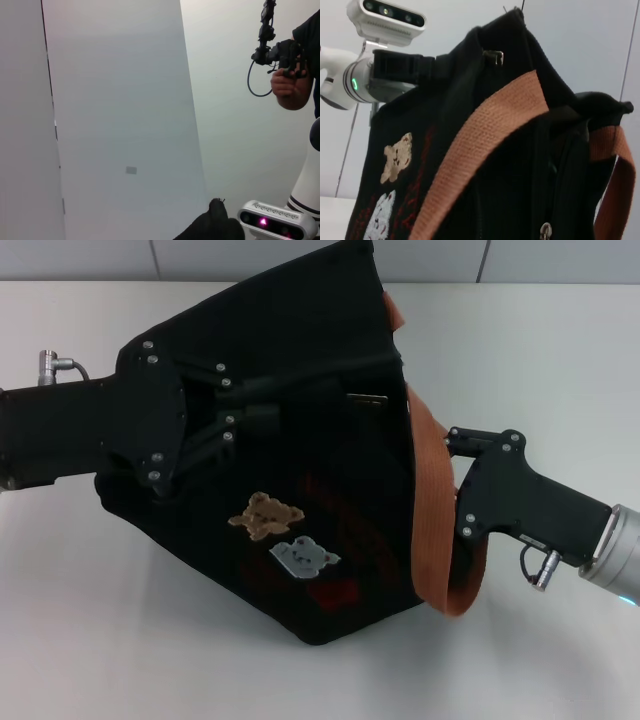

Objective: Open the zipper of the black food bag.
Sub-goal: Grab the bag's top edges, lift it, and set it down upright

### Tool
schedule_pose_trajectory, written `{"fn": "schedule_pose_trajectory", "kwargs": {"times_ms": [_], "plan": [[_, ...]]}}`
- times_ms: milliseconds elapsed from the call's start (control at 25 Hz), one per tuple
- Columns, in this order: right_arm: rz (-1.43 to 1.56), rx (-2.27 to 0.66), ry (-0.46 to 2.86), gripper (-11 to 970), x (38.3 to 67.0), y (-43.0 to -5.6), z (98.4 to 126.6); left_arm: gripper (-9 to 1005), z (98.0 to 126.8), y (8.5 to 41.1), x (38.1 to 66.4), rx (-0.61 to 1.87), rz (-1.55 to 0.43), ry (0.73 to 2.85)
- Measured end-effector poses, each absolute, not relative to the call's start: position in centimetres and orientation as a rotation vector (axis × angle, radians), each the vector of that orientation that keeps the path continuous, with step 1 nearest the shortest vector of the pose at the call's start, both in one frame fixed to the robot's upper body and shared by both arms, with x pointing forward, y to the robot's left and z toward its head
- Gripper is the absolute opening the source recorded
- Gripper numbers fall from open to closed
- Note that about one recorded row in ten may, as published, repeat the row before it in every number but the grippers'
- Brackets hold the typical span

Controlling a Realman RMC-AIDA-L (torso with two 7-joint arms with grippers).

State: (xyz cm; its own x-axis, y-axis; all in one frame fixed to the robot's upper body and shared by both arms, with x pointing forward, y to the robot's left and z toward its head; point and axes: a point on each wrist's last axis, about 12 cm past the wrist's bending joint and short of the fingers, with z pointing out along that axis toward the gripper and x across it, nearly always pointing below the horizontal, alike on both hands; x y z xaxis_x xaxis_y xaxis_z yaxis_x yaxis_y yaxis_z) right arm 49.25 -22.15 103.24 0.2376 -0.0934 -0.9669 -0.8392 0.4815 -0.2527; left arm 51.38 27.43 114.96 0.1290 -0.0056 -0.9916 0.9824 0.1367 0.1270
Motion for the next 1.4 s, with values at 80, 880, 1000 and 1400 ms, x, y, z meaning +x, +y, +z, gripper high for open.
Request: {"fn": "schedule_pose_trajectory", "kwargs": {"times_ms": [80,880,1000,1400], "plan": [[0.626,-0.961,1.240,263,49.3,-22.1,103.2,101,114.9,27.3,51.4,1.162,-1.027,1.165],[0.598,-0.975,1.197,152,49.9,-21.1,103.6,101,115.0,26.9,51.6,1.178,-1.035,1.158],[0.597,-0.982,1.198,143,50.1,-20.9,103.6,102,115.0,26.9,51.6,1.177,-1.035,1.158],[0.627,-0.984,1.213,39,50.4,-20.4,103.7,102,115.1,26.9,51.6,1.178,-1.030,1.153]]}}
